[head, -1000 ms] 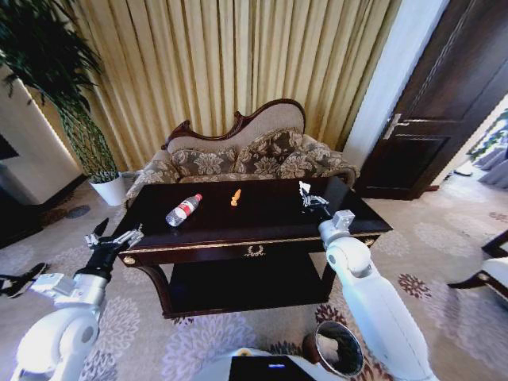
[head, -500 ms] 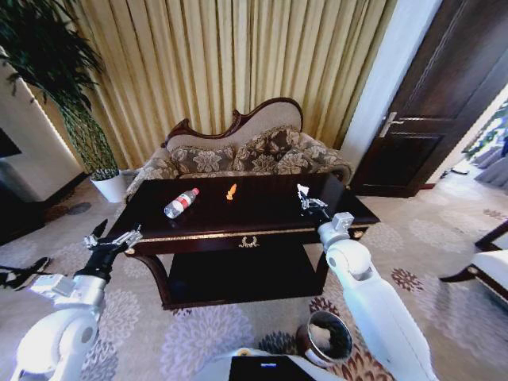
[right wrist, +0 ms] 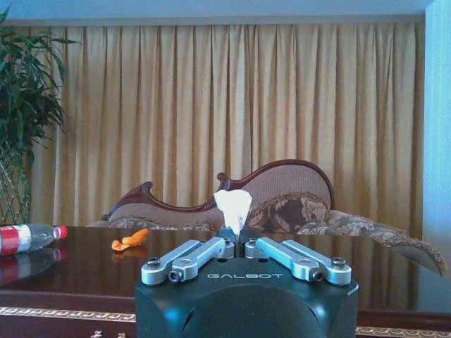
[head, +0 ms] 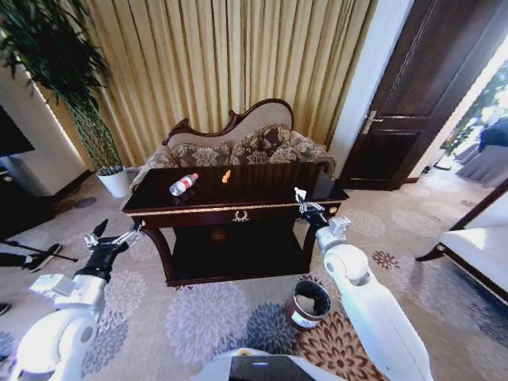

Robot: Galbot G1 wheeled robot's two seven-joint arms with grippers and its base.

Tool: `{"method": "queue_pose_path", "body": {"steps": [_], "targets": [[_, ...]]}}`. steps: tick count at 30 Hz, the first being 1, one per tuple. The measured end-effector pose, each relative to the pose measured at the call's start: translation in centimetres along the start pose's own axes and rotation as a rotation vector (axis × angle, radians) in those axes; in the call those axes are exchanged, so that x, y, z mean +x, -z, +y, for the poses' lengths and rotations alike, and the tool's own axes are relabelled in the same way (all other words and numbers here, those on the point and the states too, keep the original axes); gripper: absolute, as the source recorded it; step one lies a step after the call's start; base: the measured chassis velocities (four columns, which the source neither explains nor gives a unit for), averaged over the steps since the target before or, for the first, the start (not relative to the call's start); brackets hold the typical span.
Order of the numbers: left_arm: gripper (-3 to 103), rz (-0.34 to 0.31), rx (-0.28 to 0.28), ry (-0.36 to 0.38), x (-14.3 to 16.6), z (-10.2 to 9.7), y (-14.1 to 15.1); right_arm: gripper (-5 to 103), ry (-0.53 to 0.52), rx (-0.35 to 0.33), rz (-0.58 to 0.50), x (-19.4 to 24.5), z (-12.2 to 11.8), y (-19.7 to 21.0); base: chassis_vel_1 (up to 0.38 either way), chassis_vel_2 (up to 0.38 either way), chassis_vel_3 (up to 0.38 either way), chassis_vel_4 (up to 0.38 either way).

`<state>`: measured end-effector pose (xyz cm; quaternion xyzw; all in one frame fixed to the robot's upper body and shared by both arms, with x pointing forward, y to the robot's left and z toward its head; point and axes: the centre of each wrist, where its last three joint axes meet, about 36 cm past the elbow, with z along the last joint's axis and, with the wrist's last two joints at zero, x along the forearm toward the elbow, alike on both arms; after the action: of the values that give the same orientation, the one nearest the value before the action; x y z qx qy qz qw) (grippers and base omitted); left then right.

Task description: Move to the front of the table and place the trash on the table into the trash bin.

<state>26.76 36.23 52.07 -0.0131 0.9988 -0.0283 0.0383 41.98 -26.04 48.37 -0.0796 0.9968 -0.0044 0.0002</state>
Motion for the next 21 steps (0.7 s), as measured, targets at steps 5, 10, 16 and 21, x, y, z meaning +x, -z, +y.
{"method": "queue_pose_path", "body": {"steps": [5, 10, 16, 21], "targets": [[100, -0.002, 0.006, 0.0, 0.0, 0.0, 0.0, 7, -0.036, 0.019, 0.06, 0.3, -0.4, -2.5, 0.01, -0.011, -0.007, 0.015], [100, -0.007, 0.012, 0.004, 0.0, 0.2, 0.0, 4, -0.101, 0.03, 0.177, 1.4, -1.4, -7.4, 0.0, 0.0, 0.0, 0.0], [100, -0.015, 0.02, 0.011, -0.1, 0.7, 0.2, 0, -0.175, -0.002, 0.354, 3.7, -2.1, -15.2, -0.004, 0.009, 0.002, -0.004], [100, -0.02, 0.024, 0.011, -0.3, 0.8, 0.1, 0, -0.213, 0.016, 0.478, 4.4, -3.2, -20.8, 0.0, 0.0, 0.0, 0.0]]}}
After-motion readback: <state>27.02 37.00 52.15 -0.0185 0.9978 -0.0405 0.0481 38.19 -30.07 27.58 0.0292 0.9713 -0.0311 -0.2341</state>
